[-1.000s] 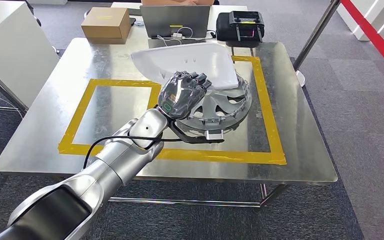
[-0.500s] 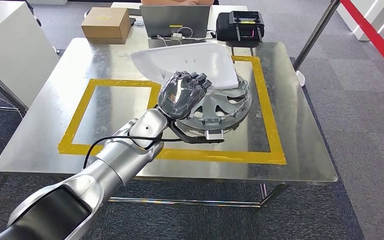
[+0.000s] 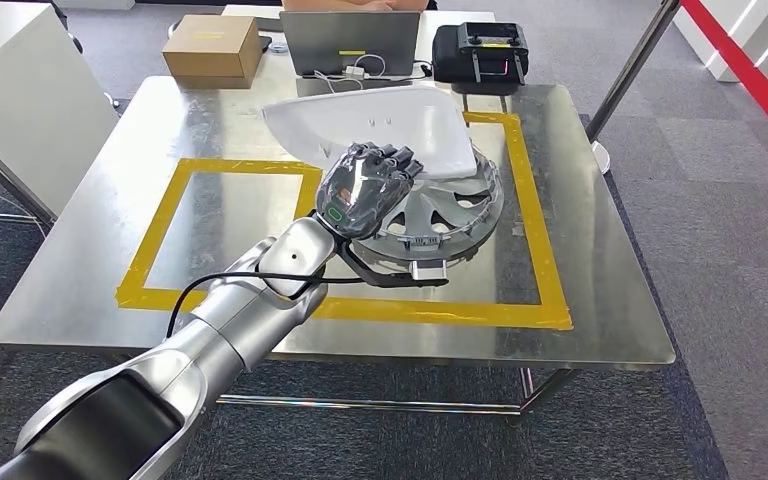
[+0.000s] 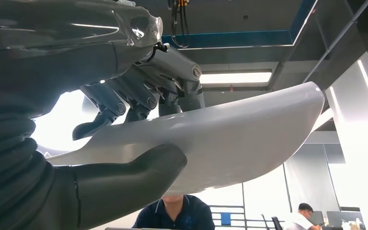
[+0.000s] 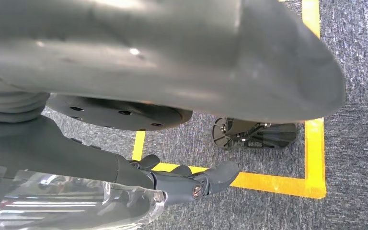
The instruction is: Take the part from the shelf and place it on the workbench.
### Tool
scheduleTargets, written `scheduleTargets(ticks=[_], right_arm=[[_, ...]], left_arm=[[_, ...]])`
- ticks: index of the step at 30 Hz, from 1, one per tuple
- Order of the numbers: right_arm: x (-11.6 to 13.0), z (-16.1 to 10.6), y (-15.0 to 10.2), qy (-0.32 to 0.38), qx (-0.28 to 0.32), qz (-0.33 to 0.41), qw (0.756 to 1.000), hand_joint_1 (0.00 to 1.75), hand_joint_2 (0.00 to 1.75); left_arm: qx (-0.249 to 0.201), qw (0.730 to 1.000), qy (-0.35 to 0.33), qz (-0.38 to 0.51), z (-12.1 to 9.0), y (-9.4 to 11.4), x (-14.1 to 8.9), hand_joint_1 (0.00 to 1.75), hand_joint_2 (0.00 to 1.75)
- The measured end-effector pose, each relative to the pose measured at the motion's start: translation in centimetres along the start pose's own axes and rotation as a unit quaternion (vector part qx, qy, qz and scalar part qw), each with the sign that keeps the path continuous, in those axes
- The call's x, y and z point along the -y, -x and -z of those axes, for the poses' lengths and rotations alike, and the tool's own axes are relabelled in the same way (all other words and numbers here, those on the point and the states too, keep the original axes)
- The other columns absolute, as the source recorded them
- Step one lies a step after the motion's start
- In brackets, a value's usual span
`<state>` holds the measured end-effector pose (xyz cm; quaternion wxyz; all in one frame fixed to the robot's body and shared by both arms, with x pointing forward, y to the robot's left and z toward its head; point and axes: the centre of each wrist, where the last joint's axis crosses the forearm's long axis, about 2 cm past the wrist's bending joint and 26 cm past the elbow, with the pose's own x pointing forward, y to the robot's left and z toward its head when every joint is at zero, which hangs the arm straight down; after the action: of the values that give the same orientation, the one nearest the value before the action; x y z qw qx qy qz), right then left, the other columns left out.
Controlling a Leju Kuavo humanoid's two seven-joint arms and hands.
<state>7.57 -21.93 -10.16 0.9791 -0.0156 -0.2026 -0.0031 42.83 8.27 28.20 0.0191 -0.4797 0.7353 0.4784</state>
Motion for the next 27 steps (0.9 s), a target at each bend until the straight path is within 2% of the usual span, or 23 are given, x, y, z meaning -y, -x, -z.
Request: scheduleTargets(ticks=[27], right_arm=[[0.00,0.00,0.00,0.000,0.000,0.000,1.000,0.00,0.00]], left_arm=[[0.000,1.000,0.000,0.000,0.00,0.00,0.00,1.75,1.75]])
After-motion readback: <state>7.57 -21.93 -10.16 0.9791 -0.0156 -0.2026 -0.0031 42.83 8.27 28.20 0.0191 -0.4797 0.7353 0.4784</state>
